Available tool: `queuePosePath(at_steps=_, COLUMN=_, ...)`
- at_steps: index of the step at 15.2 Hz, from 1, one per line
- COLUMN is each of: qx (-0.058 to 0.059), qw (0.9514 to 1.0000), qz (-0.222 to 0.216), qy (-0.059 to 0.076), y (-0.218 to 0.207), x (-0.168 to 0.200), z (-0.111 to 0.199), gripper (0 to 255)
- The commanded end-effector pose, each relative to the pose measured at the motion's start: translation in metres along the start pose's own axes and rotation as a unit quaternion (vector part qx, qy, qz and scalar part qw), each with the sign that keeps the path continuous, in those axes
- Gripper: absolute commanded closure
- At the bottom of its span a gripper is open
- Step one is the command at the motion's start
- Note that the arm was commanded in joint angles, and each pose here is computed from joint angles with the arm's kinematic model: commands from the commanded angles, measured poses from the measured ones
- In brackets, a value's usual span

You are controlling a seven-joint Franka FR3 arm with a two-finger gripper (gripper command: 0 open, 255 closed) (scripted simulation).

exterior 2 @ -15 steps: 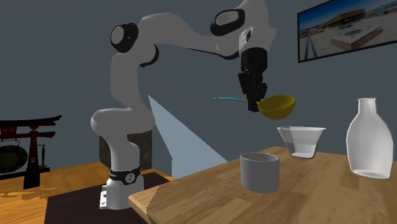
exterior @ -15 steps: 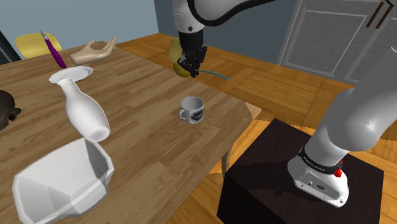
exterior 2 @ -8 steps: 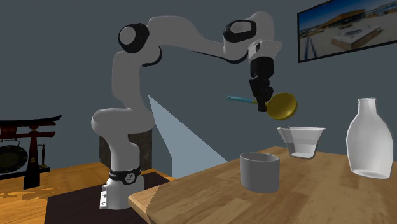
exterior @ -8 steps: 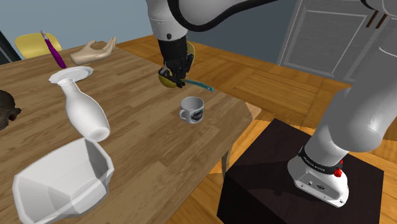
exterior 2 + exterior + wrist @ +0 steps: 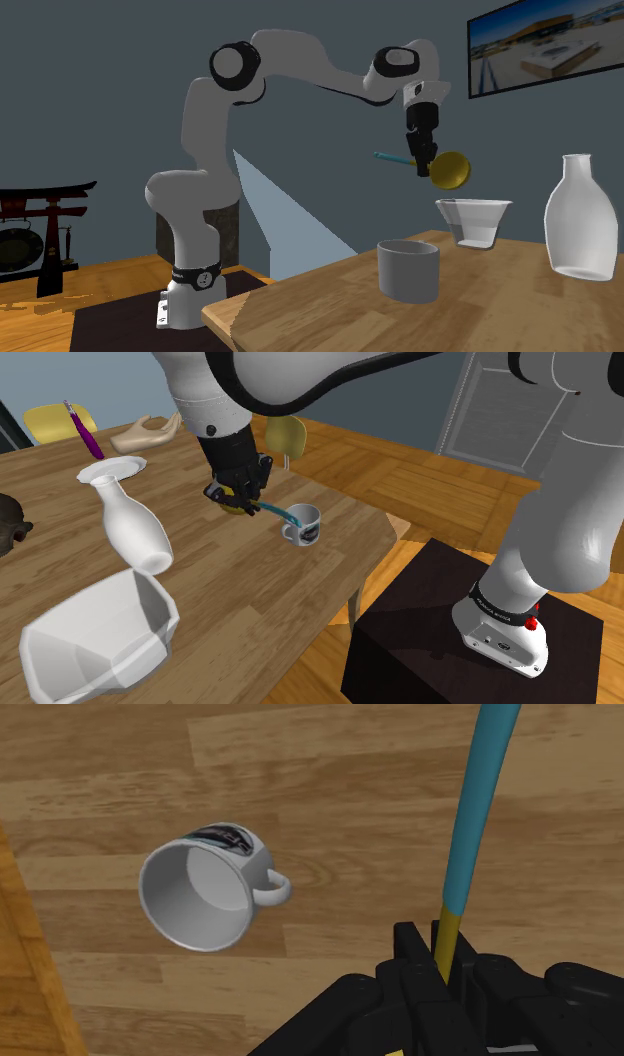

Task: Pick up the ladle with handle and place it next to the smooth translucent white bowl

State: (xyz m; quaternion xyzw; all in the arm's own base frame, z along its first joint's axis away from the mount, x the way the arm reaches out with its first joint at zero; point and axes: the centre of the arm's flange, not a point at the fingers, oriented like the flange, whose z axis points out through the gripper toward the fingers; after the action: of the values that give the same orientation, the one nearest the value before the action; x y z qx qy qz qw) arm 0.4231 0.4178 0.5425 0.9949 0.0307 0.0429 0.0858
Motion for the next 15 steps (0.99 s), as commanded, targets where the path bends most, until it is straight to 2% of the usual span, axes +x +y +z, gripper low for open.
queuePosePath(at_steps=1, qx=0.0, qw=1.0, qz=0.001, qy=0.0, y=-0.018, x=-0.008, z=-0.003, gripper=255)
queuePosePath(at_steps=15, qx=0.0, qw=1.0, qz=0.001, qy=0.0, y=-0.031, x=-0.014, z=0.069, gripper=255)
